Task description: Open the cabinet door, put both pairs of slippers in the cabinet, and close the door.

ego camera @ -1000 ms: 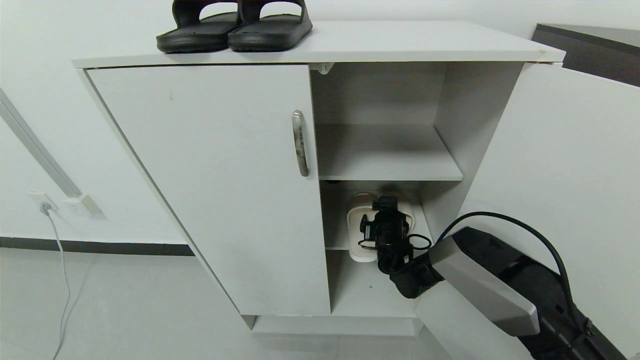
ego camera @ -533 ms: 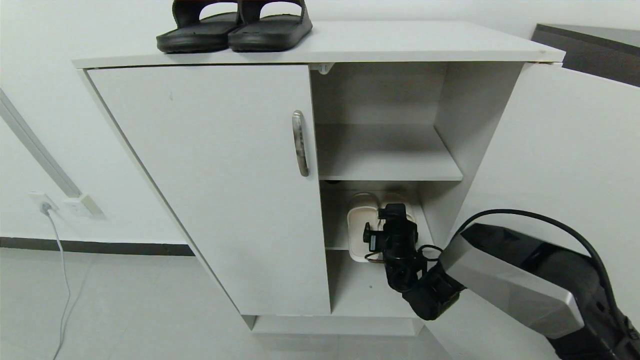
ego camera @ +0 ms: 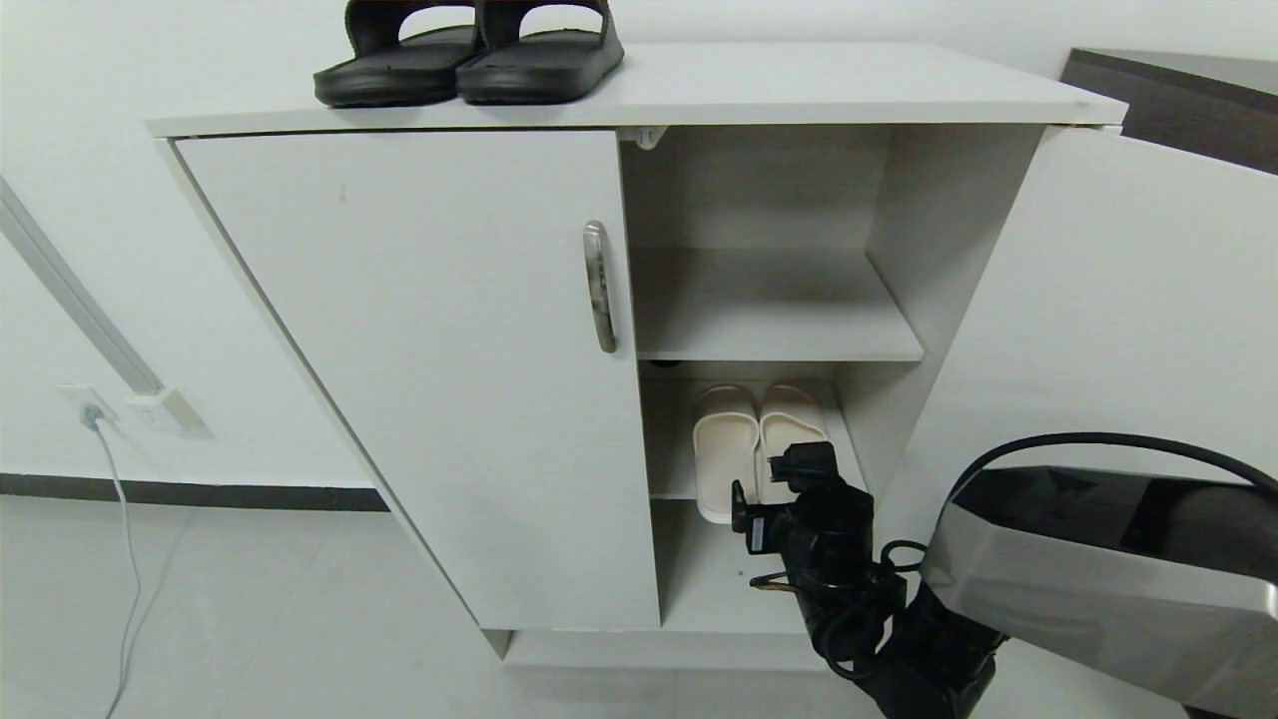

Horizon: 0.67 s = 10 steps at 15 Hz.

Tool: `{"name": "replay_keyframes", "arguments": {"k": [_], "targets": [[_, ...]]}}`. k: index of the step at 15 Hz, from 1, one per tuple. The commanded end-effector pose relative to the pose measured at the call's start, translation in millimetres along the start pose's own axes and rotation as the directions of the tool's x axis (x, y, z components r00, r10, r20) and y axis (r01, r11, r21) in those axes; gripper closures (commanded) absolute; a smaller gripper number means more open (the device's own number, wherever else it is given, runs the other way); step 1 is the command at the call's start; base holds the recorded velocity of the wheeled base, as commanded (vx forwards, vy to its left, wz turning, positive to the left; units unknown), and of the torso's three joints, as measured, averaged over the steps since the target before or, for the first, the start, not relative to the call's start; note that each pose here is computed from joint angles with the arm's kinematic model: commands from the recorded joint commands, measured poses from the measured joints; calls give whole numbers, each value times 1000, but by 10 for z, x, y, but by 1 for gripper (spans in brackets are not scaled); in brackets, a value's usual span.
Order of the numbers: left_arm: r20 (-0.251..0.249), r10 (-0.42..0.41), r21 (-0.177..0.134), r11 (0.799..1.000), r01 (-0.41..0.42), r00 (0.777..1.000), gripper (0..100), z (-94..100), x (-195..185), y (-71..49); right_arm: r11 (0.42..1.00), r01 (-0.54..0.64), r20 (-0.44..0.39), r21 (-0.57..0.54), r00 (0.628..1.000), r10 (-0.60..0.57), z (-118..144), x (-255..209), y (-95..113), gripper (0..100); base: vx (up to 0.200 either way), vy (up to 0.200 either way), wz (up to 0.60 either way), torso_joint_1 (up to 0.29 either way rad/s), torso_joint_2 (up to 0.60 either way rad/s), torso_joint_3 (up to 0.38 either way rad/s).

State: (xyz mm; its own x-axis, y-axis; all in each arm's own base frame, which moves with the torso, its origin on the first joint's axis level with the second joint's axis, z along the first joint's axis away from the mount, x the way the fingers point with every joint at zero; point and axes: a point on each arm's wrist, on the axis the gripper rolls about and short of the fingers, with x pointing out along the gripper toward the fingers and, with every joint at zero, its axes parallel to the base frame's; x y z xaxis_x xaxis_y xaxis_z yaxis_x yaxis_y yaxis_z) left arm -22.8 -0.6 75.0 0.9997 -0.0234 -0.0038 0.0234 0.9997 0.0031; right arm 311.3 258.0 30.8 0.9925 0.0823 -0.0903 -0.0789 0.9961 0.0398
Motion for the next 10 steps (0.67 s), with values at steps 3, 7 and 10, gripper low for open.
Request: {"name": "replay_keyframes", "arguments": {"k": [3, 7, 10], "targets": [[-2, -3, 0, 1000, 3, 1000, 100, 0, 1, 0, 1000, -7, 8, 5, 1000, 7, 60, -54, 5, 0, 0, 0, 0, 0, 0, 0], [-2, -1, 0, 1000, 1, 1000, 100, 0, 1, 0, 1000, 18, 14, 8, 1000, -18, 85, -63, -5, 0, -200, 0, 0, 5, 2, 2], [-2, -1, -2, 1000, 1, 1000, 100, 0, 1, 0, 1000, 18, 14, 8, 1000, -18, 84, -67, 0, 0, -200, 0, 0, 2, 4, 2]]}}
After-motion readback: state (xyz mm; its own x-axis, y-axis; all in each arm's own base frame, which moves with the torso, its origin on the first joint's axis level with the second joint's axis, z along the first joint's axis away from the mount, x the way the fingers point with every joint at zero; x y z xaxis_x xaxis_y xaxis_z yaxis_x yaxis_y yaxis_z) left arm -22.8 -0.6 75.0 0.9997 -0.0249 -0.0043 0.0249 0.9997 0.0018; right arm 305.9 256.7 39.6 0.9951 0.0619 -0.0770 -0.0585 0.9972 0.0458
